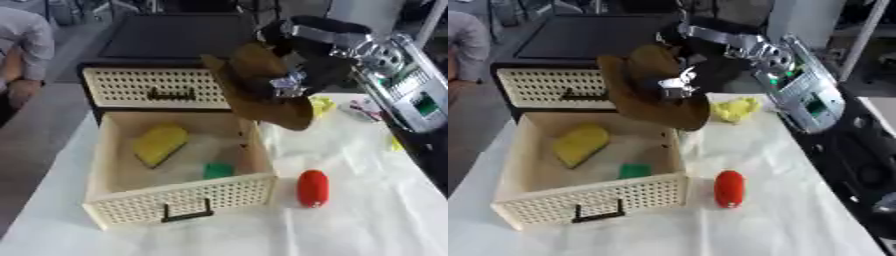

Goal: Pick up objects from table and place into drawer.

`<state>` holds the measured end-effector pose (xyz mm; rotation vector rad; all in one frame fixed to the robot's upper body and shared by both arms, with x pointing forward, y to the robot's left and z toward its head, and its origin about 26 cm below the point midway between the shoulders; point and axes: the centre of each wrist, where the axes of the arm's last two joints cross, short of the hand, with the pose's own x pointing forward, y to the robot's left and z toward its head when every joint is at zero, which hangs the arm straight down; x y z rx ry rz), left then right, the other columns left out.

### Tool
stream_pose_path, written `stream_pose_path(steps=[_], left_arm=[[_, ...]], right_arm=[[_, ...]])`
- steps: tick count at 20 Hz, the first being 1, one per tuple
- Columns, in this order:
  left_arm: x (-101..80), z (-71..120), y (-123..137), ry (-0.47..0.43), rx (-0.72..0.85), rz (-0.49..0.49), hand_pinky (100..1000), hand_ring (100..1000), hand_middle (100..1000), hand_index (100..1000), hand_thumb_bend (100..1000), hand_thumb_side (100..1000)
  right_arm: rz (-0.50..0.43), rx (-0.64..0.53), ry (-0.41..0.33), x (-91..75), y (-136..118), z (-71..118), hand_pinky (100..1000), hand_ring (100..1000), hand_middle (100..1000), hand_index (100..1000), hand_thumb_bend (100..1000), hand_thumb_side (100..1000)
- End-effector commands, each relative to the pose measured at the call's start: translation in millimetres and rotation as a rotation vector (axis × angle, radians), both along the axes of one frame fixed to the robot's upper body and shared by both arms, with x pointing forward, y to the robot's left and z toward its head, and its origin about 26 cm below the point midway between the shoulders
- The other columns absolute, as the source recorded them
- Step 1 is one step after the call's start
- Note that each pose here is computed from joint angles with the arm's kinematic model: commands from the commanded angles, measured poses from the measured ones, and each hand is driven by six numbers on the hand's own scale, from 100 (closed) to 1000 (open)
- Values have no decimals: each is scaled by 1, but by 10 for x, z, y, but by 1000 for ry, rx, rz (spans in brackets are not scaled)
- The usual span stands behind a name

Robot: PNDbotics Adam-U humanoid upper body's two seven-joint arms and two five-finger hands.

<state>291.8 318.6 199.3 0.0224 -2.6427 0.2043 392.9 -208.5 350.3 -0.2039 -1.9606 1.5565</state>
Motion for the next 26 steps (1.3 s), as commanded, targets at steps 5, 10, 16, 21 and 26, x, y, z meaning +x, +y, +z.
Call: stream_pose_path(steps=[5,10,16,21,26], left_arm=[[-16,123,13,-28,18,-5,330,519,513,796,107,990],[-12,130,5,-26,15,-11,330,519,513,796,106,989],[-3,143,-12,-26,12,-20,329,519,512,796,105,990],[6,160,-25,-24,10,-25,328,518,511,795,103,991],[13,174,-38,-25,10,-28,326,517,510,795,102,992]], right_arm=[[62,-30,-10,-47,193,74,557,761,539,673,524,565],[88,-38,5,-32,314,36,557,761,538,673,532,562],[94,-56,67,68,411,-36,555,763,537,672,540,514],[82,-81,152,199,446,-132,551,764,538,673,504,468],[61,-99,215,311,435,-185,551,766,537,673,499,450]])
